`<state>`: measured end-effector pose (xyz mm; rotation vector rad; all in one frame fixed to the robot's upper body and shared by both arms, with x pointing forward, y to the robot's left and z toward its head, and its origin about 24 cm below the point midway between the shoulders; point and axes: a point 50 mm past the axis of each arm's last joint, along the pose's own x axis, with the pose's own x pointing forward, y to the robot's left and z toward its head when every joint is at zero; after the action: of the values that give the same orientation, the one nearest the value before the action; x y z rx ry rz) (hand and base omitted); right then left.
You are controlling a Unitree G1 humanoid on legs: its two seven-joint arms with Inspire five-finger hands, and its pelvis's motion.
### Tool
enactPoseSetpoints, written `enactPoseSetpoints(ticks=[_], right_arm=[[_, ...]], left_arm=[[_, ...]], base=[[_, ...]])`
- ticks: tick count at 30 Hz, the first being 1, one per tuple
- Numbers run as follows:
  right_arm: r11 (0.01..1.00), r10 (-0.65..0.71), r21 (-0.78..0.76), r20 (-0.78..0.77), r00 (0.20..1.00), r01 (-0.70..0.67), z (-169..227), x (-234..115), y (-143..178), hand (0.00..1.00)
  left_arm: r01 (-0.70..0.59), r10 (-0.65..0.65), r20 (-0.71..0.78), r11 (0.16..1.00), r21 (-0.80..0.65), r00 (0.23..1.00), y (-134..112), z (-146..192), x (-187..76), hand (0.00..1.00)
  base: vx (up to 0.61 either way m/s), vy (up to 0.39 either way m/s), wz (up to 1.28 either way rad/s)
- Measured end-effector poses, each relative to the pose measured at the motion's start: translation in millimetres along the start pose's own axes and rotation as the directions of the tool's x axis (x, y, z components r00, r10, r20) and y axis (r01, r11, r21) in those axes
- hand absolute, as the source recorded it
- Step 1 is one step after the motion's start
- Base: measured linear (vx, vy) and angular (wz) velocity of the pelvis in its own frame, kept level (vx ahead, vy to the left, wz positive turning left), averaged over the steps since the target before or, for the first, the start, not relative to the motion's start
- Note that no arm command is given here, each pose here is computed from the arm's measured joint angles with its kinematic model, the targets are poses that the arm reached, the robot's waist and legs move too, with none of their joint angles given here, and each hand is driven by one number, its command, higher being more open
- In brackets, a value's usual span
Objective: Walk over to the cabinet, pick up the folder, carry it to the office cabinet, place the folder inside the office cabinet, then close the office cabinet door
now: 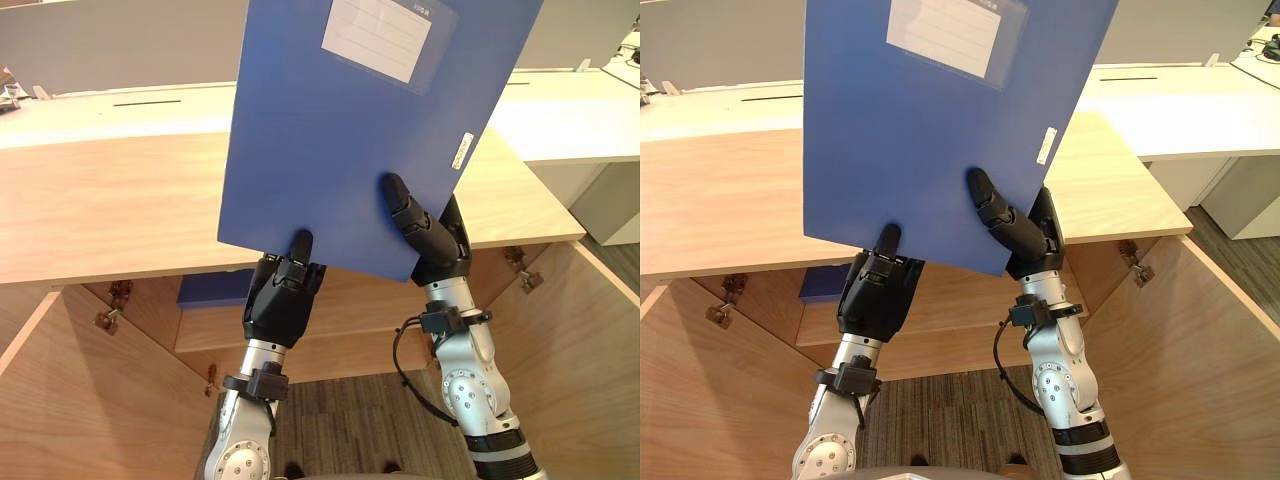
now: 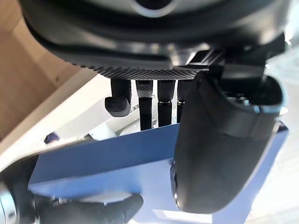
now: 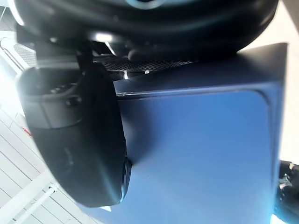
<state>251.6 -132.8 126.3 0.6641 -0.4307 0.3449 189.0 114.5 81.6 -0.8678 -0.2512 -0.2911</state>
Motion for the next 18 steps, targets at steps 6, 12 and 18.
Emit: enactPoseSetpoints(ticks=[6,12,18], right_arm=[[0.998,-0.058,0.042,0.099,0.993,0.054,9.4,1.3,-0.6,0.0],[0.997,-0.062,-0.024,0.203,0.977,0.068,30.3,-5.7,2.3,0.0],[0.98,-0.142,-0.107,0.195,0.97,0.165,33.9,-19.9,-17.3,0.0]], left_arm=[[-0.167,0.148,0.097,0.957,0.236,0.984,20.1,26.4,-14.2,1.0],[-0.518,0.435,0.298,0.792,0.323,0.85,53.4,58.2,-52.7,1.0],[-0.708,0.614,0.356,0.571,0.416,0.704,78.3,66.4,-93.7,1.0]], base=[[-0.04,-0.027,0.21],[-0.03,-0.033,0.3],[-0.01,-0.057,0.33]])
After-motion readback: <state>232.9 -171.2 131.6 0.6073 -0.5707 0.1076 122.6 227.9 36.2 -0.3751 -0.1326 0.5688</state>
